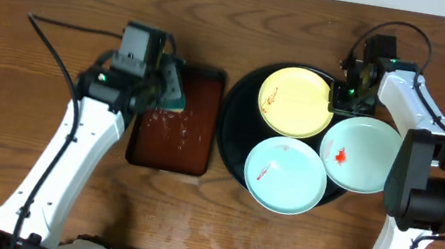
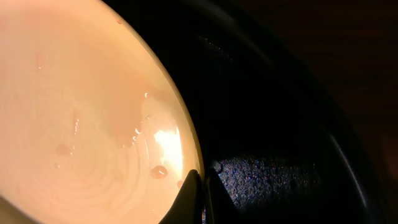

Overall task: Clean dirty plates on tray and stack at the side
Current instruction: 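Carry the sponge with left gripper over to the yellow plate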

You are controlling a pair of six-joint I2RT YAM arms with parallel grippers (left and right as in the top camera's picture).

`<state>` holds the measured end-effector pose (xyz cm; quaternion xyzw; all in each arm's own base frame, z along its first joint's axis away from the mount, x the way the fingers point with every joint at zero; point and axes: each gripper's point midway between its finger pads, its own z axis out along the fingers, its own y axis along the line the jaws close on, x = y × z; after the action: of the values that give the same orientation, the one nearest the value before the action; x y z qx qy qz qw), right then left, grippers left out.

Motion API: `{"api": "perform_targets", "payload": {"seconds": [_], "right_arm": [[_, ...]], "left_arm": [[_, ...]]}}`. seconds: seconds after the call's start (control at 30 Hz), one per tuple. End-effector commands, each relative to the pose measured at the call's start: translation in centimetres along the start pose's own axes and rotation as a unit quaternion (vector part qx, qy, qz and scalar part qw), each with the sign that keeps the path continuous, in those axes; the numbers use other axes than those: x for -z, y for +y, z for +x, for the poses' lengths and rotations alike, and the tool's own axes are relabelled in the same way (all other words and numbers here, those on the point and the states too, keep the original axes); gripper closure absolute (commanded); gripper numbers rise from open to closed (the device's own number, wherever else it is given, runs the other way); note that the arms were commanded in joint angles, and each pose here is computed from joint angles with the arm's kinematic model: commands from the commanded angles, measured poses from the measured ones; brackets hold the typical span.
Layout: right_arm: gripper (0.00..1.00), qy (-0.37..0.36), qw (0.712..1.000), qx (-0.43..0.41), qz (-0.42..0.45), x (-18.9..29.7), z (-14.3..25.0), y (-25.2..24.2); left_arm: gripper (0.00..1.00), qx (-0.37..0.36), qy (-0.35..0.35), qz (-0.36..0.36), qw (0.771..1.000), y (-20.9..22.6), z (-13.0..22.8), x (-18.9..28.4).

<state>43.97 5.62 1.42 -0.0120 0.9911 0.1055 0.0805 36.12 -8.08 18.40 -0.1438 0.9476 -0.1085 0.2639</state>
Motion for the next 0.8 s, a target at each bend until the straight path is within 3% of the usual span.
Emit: {"api": "perform_targets", "payload": {"seconds": [0.0,0.37,0.57,0.67,0.77], "right_arm": [[0.99,0.003,1.000,0.001,0.012,-0.1,0.3,-0.2],[0.99,0.003,1.000,0.001,0.012,-0.1,0.3,-0.2],[0.99,0.003,1.000,0.001,0.012,-0.1,0.3,-0.2],[0.99,0.003,1.000,0.001,0.012,-0.1,0.3,-0.2],[0.99,0.003,1.000,0.001,0.012,-0.1,0.3,-0.2]], "left_arm": [[0.93,-0.034,-0.006,-0.022,0.999,-0.4,-2.0,0.0],[0.93,-0.056,0.071,-0.068,0.994,1.2,0.1,-6.0],[0.93,-0.069,0.066,-0.060,0.994,0.5,0.1,-6.0],[0.93,-0.100,0.057,-0.096,0.989,0.7,0.3,-5.7],[0.93,-0.115,0.050,-0.084,0.989,-1.3,0.4,-5.2]]}}
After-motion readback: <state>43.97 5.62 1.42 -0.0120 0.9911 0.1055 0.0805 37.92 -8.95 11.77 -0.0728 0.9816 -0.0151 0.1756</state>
